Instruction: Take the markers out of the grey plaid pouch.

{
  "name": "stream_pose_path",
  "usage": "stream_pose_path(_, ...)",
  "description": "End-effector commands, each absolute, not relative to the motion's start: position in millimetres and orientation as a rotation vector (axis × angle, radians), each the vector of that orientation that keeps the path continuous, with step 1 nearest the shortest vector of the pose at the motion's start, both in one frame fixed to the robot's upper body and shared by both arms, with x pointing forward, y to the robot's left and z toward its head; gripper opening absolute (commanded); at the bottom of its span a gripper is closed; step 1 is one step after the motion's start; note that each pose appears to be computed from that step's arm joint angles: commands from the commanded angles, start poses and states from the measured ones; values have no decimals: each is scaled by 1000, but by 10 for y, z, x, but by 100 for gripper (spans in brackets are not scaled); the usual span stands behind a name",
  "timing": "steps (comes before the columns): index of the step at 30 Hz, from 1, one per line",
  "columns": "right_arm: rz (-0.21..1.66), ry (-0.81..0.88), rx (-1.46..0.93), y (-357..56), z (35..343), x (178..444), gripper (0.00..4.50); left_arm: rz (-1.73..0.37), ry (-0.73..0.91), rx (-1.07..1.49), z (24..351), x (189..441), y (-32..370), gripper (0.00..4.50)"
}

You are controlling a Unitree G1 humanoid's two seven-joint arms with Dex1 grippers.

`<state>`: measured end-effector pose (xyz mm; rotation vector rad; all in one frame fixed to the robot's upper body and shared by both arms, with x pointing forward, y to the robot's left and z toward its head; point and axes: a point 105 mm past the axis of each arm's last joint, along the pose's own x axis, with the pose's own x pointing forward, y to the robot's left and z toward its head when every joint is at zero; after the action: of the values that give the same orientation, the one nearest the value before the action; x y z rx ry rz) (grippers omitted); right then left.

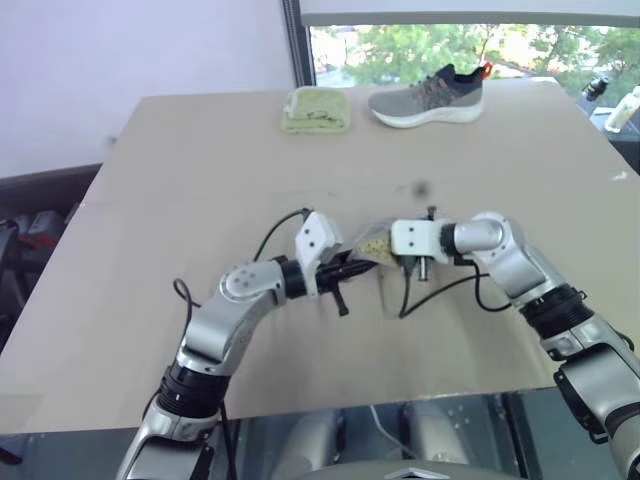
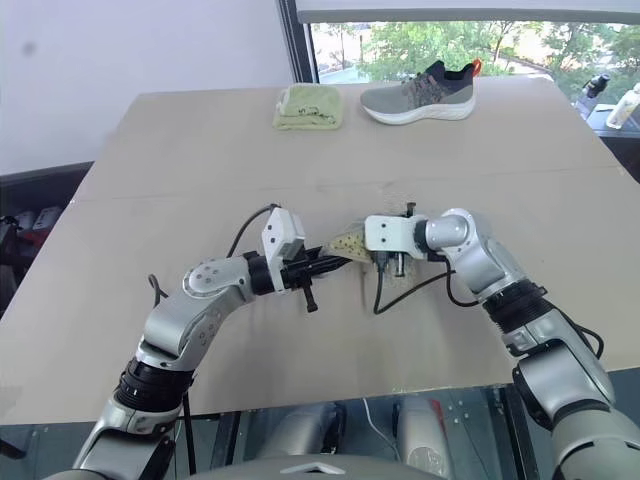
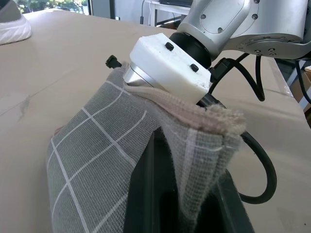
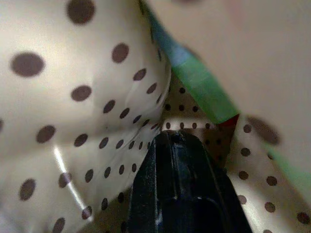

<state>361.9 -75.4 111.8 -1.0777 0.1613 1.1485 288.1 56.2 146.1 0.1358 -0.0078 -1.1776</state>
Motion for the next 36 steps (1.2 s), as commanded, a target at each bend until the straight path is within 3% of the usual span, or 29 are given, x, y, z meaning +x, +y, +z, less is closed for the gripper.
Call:
stream_pose_path(1, 1166, 144, -1033, -755, 1161, 3560, 1, -1195, -70, 189, 1554, 2862, 577, 0)
stream_pose_path(9, 1183, 64, -813, -791, 1670, 3347, 1, -1095, -49, 366, 1374, 3054, 859, 0)
stream_pose_path(14, 1188, 75, -705, -853, 1861, 3232, 1, -1063, -53, 290, 1438, 3128, 921, 0)
stream_pose_path(26, 1208, 130, -833, -926, 1968, 3179, 1, -1265, 7, -87, 1708, 2769, 704, 0)
stream_pose_path(30, 1297, 231, -901, -1049, 1959, 3016, 125, -1282, -2, -154, 1805, 2749, 712, 0)
stream_pose_path(36, 1348, 271, -979, -1064, 2085, 2886, 434, -1318, -20, -136, 1742, 2696, 693, 0)
